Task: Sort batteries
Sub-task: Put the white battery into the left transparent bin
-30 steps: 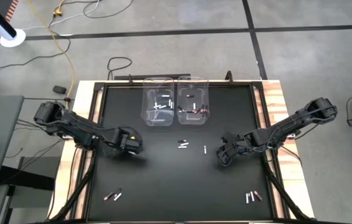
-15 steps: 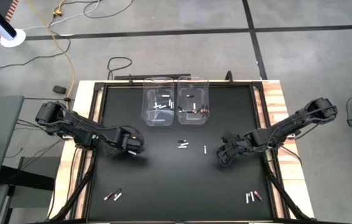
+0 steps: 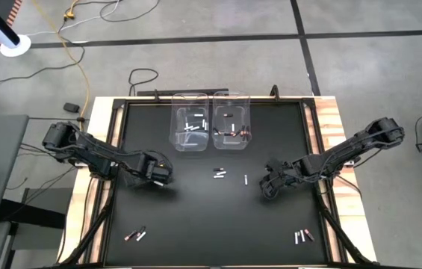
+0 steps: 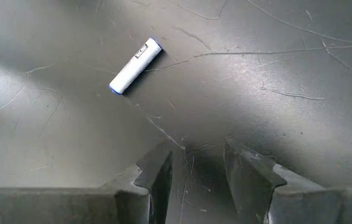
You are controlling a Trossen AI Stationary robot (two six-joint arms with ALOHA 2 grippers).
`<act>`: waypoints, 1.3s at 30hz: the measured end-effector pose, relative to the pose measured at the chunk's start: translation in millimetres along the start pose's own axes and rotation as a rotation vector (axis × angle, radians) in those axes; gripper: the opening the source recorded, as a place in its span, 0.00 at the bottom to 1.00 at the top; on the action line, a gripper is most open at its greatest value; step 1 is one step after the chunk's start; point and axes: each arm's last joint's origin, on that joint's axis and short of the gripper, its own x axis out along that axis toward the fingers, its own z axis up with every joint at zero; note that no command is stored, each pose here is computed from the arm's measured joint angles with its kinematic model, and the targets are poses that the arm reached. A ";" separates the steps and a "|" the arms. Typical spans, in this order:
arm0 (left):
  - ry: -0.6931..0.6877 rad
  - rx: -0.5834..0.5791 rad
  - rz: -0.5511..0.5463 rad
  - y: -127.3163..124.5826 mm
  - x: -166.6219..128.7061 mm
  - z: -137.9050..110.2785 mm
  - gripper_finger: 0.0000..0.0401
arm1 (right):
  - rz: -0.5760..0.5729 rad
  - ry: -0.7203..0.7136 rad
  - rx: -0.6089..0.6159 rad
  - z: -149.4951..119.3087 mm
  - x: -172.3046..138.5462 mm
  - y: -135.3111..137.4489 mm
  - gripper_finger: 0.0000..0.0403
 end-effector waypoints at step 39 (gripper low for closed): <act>-0.523 0.553 -0.595 -59.8 -155.8 162.3 0.09 | -0.071 -0.064 0.182 25.1 6.1 -17.3 0.41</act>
